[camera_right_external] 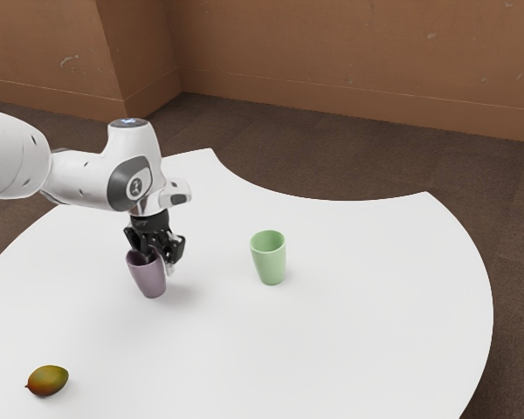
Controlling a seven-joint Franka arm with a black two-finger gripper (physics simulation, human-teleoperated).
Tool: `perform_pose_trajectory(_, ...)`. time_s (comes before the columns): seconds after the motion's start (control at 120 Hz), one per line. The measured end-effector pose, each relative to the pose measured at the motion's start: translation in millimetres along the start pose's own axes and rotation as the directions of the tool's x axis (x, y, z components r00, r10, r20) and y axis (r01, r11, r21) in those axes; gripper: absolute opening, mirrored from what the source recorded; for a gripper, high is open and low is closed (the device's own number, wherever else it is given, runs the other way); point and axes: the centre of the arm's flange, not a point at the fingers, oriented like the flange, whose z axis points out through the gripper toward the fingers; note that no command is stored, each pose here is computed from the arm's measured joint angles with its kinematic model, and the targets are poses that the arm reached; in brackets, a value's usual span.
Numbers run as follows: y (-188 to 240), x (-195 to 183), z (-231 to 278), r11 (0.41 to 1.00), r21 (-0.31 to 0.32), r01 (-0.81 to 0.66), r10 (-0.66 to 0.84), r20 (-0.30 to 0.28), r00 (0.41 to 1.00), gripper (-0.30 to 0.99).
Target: Place the left cup onto the right cup
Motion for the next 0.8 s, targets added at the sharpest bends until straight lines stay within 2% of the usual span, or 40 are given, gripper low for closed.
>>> perform_pose_trajectory(0.117,-6,0,0,1.0,-0.001,0.01,-0.01,-0.002,1.0,0.07)
perform_pose_trajectory(0.267,-7,0,0,1.0,-0.001,0.011,-0.011,-0.004,1.0,-0.02)
perform_pose_trajectory(0.567,-7,-1,-7,1.0,-0.003,0.012,-0.012,-0.009,1.0,-0.08)
perform_pose_trajectory(0.8,6,-12,-81,0.999,-0.019,-0.026,0.024,-0.093,0.995,-0.09)
